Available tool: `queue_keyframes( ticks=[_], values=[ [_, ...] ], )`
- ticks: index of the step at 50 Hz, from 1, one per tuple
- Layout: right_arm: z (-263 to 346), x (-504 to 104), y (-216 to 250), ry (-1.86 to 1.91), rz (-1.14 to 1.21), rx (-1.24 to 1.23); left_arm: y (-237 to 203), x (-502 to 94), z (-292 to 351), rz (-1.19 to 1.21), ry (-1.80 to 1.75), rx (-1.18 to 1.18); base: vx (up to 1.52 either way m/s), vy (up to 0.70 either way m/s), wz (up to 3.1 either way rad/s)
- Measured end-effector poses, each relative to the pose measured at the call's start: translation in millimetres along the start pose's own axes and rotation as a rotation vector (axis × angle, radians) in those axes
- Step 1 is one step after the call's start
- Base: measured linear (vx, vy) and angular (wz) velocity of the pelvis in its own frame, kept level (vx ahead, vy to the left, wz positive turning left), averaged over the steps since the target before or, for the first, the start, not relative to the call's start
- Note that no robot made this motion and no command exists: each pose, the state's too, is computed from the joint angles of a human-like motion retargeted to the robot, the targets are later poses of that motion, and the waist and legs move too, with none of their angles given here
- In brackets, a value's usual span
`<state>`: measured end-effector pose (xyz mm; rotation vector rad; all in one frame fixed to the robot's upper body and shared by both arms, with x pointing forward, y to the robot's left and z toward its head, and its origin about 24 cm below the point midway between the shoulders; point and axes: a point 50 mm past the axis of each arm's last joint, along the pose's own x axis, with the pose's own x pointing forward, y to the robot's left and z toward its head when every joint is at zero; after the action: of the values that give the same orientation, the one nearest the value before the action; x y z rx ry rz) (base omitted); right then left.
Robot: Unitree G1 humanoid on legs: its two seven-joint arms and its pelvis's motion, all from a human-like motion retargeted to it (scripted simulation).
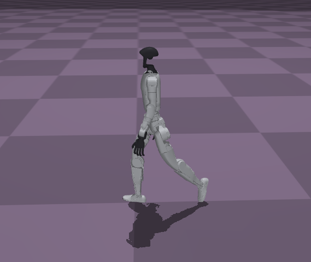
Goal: Walk run
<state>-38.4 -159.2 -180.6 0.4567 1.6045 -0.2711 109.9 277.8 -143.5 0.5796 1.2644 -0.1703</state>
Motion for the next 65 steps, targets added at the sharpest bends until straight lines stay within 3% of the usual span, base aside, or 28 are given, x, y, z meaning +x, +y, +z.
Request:
queue_keyframes(
  ticks=[5,10,16,20,23,30,37,44,48,53,59,65],
  values=[
    [24,2,20,-0.031,0.051,-0.123,-58,-6,-53,-0.159,0.229,-0.129,1.22,-0.38,-0.34],
    [99,-8,48,-0.179,0.081,-0.303,-102,-21,-85,-0.303,0.409,-0.209,0.98,-0.28,-0.29],
    [205,-51,69,-0.52,0.046,-0.518,-117,-45,-127,-0.365,0.618,-0.199,0.88,-0.23,-0.66],
    [240,-74,80,-0.656,0.025,-0.552,-120,-58,-146,-0.442,0.717,-0.137,1.15,-0.11,-0.69],
    [227,-66,82,-0.64,0.067,-0.515,-128,-64,-151,-0.48,0.762,-0.174,1.47,0.01,-0.34],
    [115,-14,50,-0.285,0.091,-0.622,-140,-54,-130,-0.43,0.678,-0.341,1.49,0.08,-0.54],
    [37,-3,-6,-0.041,-0.071,-0.673,-67,-9,-57,-0.139,0.364,-0.241,0.96,-0.03,0.31],
    [-12,-7,-30,0.116,-0.048,-0.332,23,2,35,0.059,-0.01,-0.137,1.16,-0.19,0.96],
    [-13,-6,-21,0.091,0.034,-0.139,47,-3,64,0.12,-0.143,-0.072,1.16,-0.33,0.28],
    [3,-3,-11,-0.01,0.003,-0.106,16,2,21,0.073,-0.021,-0.03,1.43,-0.36,0.17],
    [51,-2,15,-0.114,0.027,-0.272,-39,-8,-64,-0.13,0.3,0.126,1.21,-0.31,-0.29],
    [136,-20,51,-0.248,0.109,-0.547,-75,-28,-116,-0.182,0.46,0.23,0.98,-0.21,-0.4]
  ],
)
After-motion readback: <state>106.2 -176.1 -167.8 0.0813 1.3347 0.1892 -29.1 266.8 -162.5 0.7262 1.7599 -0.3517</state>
